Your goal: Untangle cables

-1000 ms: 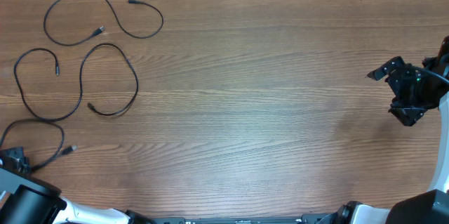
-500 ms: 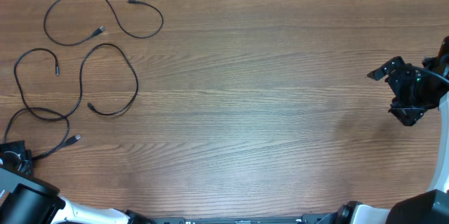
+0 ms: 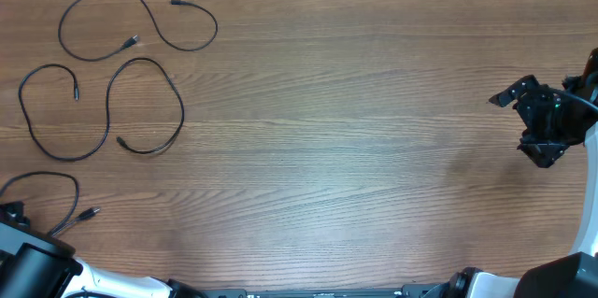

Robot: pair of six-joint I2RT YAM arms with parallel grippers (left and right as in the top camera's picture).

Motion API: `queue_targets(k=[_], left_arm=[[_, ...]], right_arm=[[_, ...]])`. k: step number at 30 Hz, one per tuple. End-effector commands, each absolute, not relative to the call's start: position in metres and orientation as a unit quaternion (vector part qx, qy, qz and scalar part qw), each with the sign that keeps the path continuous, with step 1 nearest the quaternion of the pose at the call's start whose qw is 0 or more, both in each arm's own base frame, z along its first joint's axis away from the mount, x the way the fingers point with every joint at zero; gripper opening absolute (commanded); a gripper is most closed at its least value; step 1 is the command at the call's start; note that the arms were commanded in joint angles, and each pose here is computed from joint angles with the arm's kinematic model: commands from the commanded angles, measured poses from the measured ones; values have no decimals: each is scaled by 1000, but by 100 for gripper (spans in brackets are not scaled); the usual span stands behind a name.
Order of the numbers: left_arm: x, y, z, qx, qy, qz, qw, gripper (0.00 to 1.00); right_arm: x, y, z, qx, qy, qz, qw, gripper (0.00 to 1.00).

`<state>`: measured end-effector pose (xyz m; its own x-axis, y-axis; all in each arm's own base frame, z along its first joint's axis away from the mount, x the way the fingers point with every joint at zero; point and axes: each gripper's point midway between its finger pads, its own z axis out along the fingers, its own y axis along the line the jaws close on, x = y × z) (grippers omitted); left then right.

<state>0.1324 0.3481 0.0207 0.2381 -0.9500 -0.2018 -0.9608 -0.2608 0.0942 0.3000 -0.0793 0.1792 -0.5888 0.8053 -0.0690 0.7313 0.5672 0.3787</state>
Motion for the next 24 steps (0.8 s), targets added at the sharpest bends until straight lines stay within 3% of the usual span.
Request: queue_targets(k=[1,5,10,11,12,13,14,18,24], left_arm=[[123,359,26,-775,613,153,19,4],[127,358,25,-791,594,143,27,6],[164,343,19,-834,548,12,56,4],[169,342,19,-838,543,-5,61,14],[174,342,20,-837,542,-18,68,29],[177,343,20,-835,544,-23,73,52],[177,345,20,-831,551,-21,76,62],[170,357,28,-798,597,18,82,81],[124,375,68,-795,586,155,27,93]], right_arm=[[303,-81,187,434,878,156,132,100],[303,-81,187,434,878,156,132,100],[303,-81,187,434,878,156,132,100],[303,-81,187,434,878,156,132,100],[303,-81,187,434,878,156,132,100],[303,-81,187,434,878,156,132,100],[303,-81,187,434,877,156,131,100],[303,-81,187,434,878,156,132,100],[303,-81,187,434,878,156,132,100]])
